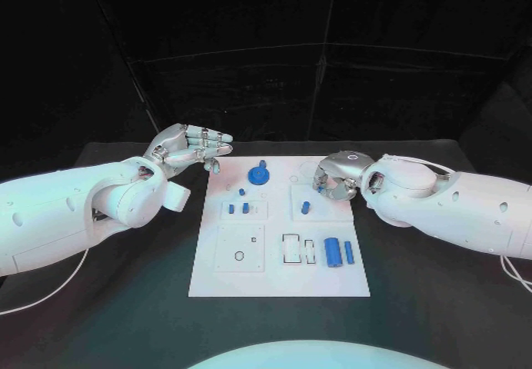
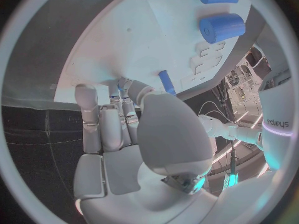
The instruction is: Assemble the parts on the task board
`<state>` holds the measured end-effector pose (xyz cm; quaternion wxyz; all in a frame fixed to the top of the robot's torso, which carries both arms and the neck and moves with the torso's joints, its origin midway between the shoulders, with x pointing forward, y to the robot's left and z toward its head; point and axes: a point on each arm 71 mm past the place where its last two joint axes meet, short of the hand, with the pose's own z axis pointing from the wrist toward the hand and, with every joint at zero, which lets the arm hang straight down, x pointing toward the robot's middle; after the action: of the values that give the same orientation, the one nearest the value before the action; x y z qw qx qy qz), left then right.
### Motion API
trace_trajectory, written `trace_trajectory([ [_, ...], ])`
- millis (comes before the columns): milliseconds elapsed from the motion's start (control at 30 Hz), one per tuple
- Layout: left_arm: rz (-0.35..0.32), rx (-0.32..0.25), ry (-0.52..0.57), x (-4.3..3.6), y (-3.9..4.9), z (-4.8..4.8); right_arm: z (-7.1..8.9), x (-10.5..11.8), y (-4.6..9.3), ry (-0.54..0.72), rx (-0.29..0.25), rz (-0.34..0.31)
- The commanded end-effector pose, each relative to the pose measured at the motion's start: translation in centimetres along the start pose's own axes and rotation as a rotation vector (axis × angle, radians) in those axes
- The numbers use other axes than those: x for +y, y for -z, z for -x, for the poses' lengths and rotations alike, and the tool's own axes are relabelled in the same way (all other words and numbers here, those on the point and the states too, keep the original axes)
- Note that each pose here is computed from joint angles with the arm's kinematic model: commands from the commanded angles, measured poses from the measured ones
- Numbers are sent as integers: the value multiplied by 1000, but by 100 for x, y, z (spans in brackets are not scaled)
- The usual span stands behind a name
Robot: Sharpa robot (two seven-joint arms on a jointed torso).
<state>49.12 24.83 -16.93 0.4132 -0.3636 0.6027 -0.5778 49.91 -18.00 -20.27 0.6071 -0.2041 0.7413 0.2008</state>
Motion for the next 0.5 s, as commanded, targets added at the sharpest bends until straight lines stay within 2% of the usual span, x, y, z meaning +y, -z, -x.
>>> trace_trajectory([
  [33, -11, 10, 12, -16, -3, -10, -1, 2, 15, 3, -30, -6],
  [200, -10, 11, 12, -14, -4, -8, 37, 25, 41, -6, -79, 5],
  [500, -9, 9, 11, -12, -5, 3, 74, 27, 107, -27, -124, 11],
])
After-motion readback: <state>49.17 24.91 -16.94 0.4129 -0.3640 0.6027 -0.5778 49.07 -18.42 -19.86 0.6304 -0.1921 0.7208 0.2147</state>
